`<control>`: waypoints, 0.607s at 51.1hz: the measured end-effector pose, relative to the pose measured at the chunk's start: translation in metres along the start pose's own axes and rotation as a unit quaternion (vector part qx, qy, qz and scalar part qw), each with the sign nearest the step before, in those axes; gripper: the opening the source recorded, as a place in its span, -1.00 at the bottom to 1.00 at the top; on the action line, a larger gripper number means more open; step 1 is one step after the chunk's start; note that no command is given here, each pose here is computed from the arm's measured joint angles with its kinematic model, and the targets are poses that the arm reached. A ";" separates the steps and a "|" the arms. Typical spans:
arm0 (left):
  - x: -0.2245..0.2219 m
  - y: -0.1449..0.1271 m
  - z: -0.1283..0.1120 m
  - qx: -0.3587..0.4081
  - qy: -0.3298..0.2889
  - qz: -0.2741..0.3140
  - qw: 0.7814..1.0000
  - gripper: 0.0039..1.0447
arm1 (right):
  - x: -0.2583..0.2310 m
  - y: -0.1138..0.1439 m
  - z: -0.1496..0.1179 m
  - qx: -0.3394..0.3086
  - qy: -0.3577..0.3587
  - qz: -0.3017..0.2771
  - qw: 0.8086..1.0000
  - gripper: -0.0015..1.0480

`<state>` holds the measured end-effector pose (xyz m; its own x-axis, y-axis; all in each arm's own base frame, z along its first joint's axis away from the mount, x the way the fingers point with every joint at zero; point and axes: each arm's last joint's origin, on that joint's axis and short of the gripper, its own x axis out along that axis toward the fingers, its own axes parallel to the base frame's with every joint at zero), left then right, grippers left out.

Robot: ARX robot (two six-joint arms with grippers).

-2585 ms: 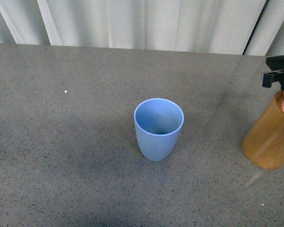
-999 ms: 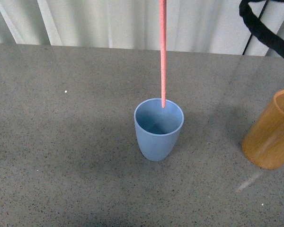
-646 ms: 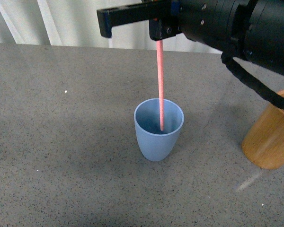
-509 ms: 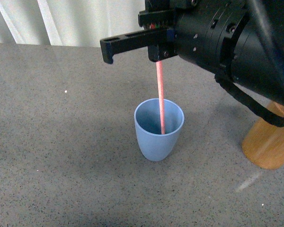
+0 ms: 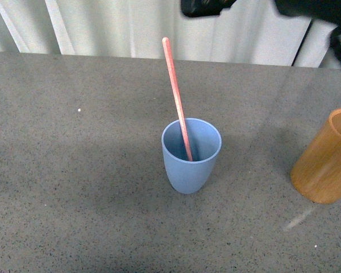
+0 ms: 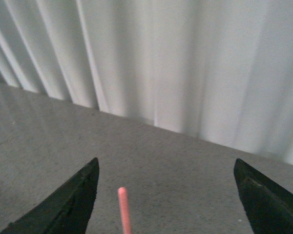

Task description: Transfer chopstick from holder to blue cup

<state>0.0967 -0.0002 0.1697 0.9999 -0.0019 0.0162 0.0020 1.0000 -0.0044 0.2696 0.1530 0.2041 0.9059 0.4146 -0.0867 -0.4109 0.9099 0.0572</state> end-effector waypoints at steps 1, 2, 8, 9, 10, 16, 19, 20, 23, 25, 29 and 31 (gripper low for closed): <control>0.000 0.000 0.000 0.000 0.000 0.000 1.000 0.87 | -0.004 -0.004 0.004 0.001 -0.002 -0.009 1.000 0.65; 0.000 0.000 0.000 0.000 0.000 0.000 1.000 0.87 | -0.007 -0.006 0.007 0.001 -0.004 -0.014 1.000 0.68; 0.000 0.000 0.000 0.000 0.000 0.000 1.000 0.87 | -0.039 -0.029 0.025 0.000 -0.006 -0.088 0.996 0.81; 0.000 0.000 0.000 0.000 0.000 0.000 1.000 0.87 | -0.046 -0.033 0.027 0.000 -0.003 -0.104 0.995 0.80; 0.000 0.000 0.000 0.000 0.000 0.000 1.000 0.87 | -0.057 -0.040 0.029 -0.002 0.002 -0.129 0.992 0.80; 0.000 0.000 0.000 0.000 0.000 0.000 1.000 0.87 | -0.106 -0.064 0.027 0.001 0.040 -0.236 0.971 0.81; 0.000 0.000 0.000 0.000 0.000 0.000 1.000 0.87 | -0.129 -0.071 0.017 0.010 0.068 -0.263 0.962 0.81; 0.000 0.000 0.000 0.000 0.000 0.000 1.000 0.87 | -0.137 -0.072 0.011 0.013 0.081 -0.269 0.960 0.81; 0.000 0.000 0.000 0.000 0.000 0.000 1.000 0.87 | -0.155 -0.072 -0.005 0.015 0.117 -0.275 0.954 0.81; 0.000 0.000 0.000 0.000 0.000 0.000 1.000 0.87 | -0.163 -0.070 -0.013 0.016 0.137 -0.271 0.953 0.81; 0.000 0.000 0.000 0.000 0.000 0.000 1.000 0.87 | -0.166 -0.070 -0.017 0.011 0.075 -0.232 0.970 0.66; 0.000 0.000 0.000 0.000 0.000 0.000 1.000 0.87 | -0.167 -0.071 -0.020 0.006 0.037 -0.217 0.975 0.56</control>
<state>0.0967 -0.0002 0.1698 0.9999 -0.0023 0.0170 0.0024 1.0000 -0.0044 0.1452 0.0198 0.1951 0.9843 -0.0096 -0.1765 0.0118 0.9999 0.0115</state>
